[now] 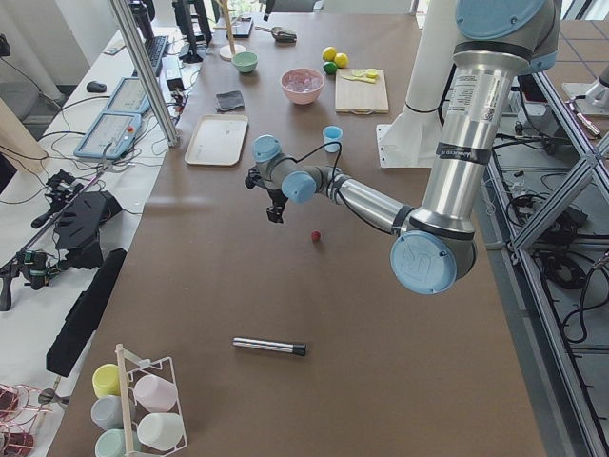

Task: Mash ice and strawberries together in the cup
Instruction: 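Move the left gripper down over the red strawberry, then close the left gripper on the red strawberry, then carry the strawberry with the left gripper over the blue cup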

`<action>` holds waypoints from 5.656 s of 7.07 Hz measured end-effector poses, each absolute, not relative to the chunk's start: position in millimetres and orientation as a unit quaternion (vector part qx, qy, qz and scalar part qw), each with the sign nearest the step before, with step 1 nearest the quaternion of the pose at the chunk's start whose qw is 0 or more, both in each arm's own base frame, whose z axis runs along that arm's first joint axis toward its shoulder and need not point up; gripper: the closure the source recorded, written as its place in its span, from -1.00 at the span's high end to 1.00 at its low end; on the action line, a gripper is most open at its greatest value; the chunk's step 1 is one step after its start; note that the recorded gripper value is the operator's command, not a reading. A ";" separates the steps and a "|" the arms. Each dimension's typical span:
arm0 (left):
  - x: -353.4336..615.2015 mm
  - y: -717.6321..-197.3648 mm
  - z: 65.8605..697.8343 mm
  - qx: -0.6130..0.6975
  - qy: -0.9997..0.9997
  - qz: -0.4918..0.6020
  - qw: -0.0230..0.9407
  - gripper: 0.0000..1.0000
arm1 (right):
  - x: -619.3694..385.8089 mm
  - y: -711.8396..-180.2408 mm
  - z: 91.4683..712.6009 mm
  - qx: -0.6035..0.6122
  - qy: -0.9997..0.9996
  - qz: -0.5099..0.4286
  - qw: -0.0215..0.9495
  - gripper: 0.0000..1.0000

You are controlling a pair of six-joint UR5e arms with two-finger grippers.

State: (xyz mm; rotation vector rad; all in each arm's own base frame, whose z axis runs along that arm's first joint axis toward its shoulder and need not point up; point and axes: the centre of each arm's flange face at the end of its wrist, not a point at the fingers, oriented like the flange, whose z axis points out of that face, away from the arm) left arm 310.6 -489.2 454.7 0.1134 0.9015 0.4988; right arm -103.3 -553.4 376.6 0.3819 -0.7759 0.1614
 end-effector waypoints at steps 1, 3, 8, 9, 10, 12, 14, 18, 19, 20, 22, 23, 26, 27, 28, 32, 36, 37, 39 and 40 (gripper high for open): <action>313.9 -480.0 466.6 0.049 0.424 0.247 0.870 0.97 | -102.1 -553.4 379.3 0.186 -0.371 0.081 0.906 1.00; 316.9 -463.1 488.4 0.040 0.415 0.273 0.867 0.96 | -99.3 -553.6 387.2 0.190 -0.357 0.088 0.910 1.00; 332.0 -433.8 508.1 0.051 0.403 0.314 0.858 0.62 | -97.7 -555.9 403.4 0.186 -0.341 0.098 0.917 1.00; 334.1 -428.7 512.2 0.049 0.401 0.318 0.858 0.64 | -97.1 -555.6 404.2 0.186 -0.339 0.099 0.917 1.00; 337.4 -424.9 513.6 0.048 0.400 0.322 0.857 0.63 | -96.7 -555.5 405.3 0.186 -0.337 0.100 0.917 1.00; 340.7 -421.0 510.6 0.050 0.400 0.327 0.855 0.61 | -97.4 -557.2 410.0 0.183 -0.334 0.101 0.919 1.00; 341.4 -419.9 506.4 0.053 0.401 0.329 0.853 0.42 | -98.3 -560.3 416.5 0.182 -0.330 0.102 0.921 1.00; 341.8 -419.2 509.4 0.051 0.400 0.329 0.854 0.42 | -98.4 -561.5 423.9 0.189 -0.331 0.102 0.919 1.00; 341.5 -419.0 510.3 0.051 0.399 0.329 0.854 0.25 | -98.3 -561.3 424.0 0.191 -0.332 0.101 0.918 1.00; 340.9 -419.1 511.1 0.052 0.396 0.328 0.856 -0.13 | -98.2 -561.2 424.0 0.192 -0.332 0.101 0.918 1.00; 339.8 -419.5 511.9 0.057 0.390 0.327 0.859 -1.00 | -98.0 -560.9 424.2 0.193 -0.332 0.101 0.918 1.00; 339.3 -419.3 512.8 0.057 0.389 0.327 0.859 -1.00 | -97.8 -560.5 424.1 0.193 -0.332 0.102 0.918 1.00; 330.6 -419.8 501.6 0.068 0.392 0.324 0.858 -1.00 | -96.5 -557.9 427.0 0.194 -0.331 0.103 0.918 1.00; 317.4 -417.8 489.7 0.080 0.397 0.320 0.856 -1.00 | -95.0 -552.6 429.7 0.196 -0.334 0.102 0.916 1.00; 300.4 -416.4 475.8 0.095 0.404 0.314 0.854 -1.00 | -93.6 -546.4 433.7 0.198 -0.339 0.100 0.914 1.00; 289.0 -461.0 385.9 0.189 0.431 0.301 0.830 -1.00 | -97.2 -539.4 446.9 0.185 -0.348 0.092 0.914 1.00; 306.9 -486.3 317.8 0.243 0.451 0.306 0.802 -1.00 | -106.1 -535.7 445.4 0.174 -0.365 0.078 0.911 1.00; 310.5 -488.9 302.4 0.252 0.459 0.303 0.797 -1.00 | -111.1 -534.8 443.2 0.173 -0.368 0.073 0.911 1.00; 319.6 -482.4 276.2 0.283 0.483 0.305 0.770 -1.00 | -124.6 -532.2 439.1 0.170 -0.373 0.063 0.910 1.00; 327.1 -474.2 268.0 0.292 0.502 0.301 0.756 -1.00 | -126.3 -529.7 438.9 0.169 -0.374 0.061 0.910 1.00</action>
